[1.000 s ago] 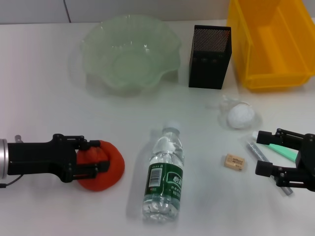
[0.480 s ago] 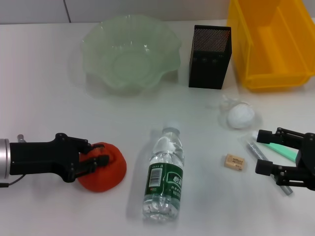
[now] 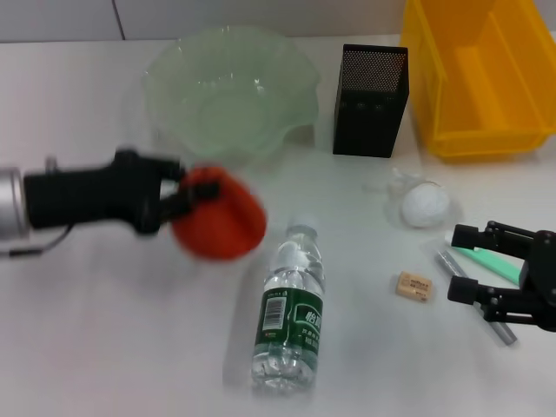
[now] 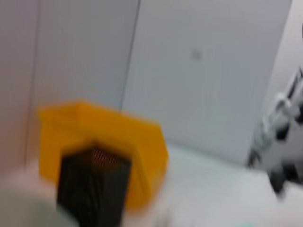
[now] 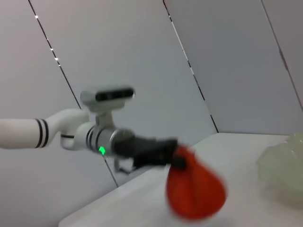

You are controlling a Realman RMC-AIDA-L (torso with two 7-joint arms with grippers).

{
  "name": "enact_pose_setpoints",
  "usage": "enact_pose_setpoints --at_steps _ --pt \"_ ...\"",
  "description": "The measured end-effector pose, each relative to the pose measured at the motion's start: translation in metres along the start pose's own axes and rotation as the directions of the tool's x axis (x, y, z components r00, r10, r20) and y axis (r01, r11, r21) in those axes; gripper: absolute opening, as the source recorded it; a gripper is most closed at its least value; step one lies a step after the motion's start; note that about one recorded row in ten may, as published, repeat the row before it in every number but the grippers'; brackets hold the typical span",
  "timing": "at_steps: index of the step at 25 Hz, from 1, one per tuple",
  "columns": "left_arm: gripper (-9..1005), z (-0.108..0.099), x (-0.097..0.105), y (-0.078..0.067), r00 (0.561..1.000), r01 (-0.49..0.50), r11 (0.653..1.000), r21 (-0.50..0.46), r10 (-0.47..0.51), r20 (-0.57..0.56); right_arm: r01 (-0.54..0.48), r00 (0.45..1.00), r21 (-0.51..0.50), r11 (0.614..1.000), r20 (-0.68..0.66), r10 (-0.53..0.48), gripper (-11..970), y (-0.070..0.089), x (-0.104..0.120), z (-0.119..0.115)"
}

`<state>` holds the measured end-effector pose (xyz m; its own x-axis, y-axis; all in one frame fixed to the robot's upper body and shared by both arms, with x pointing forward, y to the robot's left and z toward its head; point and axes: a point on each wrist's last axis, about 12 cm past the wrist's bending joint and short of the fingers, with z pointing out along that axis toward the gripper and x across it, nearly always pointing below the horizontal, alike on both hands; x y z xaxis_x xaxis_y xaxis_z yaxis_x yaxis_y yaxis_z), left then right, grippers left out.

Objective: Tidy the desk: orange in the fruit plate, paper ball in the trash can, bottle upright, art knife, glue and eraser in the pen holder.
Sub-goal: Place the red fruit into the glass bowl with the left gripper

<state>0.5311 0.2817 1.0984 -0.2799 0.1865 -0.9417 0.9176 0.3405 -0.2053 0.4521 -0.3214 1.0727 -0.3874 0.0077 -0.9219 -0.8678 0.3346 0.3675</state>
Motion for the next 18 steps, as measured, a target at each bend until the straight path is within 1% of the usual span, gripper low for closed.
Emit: enact_pose_setpoints --at_steps 2,3,4,7,8,9,10,11,13,14,15,17,18 --pt "205 0.011 -0.02 0.01 0.998 -0.029 0.999 -0.025 0.031 0.062 -0.002 1.0 -0.002 1.0 0.004 0.002 792 0.0 0.0 0.002" --pt "199 0.014 -0.025 0.014 0.996 -0.037 0.999 -0.039 0.04 0.074 -0.003 1.0 -0.004 1.0 0.007 0.003 791 0.0 0.001 0.003" --pt "191 0.025 -0.039 0.024 0.993 -0.054 0.995 -0.079 0.062 0.098 -0.007 1.0 -0.014 1.0 0.017 0.008 791 0.001 0.003 0.006" --pt "169 0.025 -0.039 0.024 0.993 -0.054 0.995 -0.079 0.062 0.098 -0.014 0.999 -0.024 1.0 0.028 0.015 789 0.002 0.004 0.01" --pt "161 0.04 -0.053 0.041 0.992 -0.049 0.986 -0.161 0.066 0.106 -0.019 0.999 -0.025 1.0 0.031 0.02 788 0.002 0.005 0.011" --pt "161 0.045 -0.056 0.048 0.993 -0.035 0.979 -0.202 0.058 0.106 -0.022 0.999 -0.026 0.999 0.033 0.023 788 0.002 0.006 0.012" --pt "162 0.052 -0.06 0.062 0.994 -0.006 0.958 -0.286 0.036 0.101 -0.025 0.999 -0.027 0.999 0.036 0.026 787 0.002 0.006 0.013" --pt "162 0.056 -0.062 0.07 0.995 0.014 0.94 -0.342 0.021 0.098 -0.028 0.999 -0.031 0.999 0.041 0.03 787 0.003 0.007 0.016" --pt "170 0.058 -0.062 0.076 0.996 0.026 0.921 -0.39 0.011 0.094 -0.027 0.999 -0.036 0.999 0.045 0.029 786 0.003 0.008 0.018" --pt "174 0.061 -0.061 0.083 0.996 0.042 0.894 -0.446 0.0 0.092 -0.026 0.998 -0.043 0.999 0.052 0.028 785 0.004 0.009 0.021" --pt "177 0.061 -0.061 0.083 0.996 0.042 0.894 -0.446 0.0 0.092 -0.026 0.998 -0.043 0.999 0.052 0.028 784 0.004 0.009 0.021" --pt "185 0.061 -0.057 0.084 0.995 0.05 0.882 -0.468 -0.001 0.104 -0.029 0.998 -0.048 0.998 0.057 0.031 783 0.004 0.011 0.023" --pt "207 0.06 -0.056 0.084 0.992 0.056 0.879 -0.474 0.003 0.123 -0.03 0.998 -0.046 0.998 0.057 0.032 783 0.004 0.011 0.023"
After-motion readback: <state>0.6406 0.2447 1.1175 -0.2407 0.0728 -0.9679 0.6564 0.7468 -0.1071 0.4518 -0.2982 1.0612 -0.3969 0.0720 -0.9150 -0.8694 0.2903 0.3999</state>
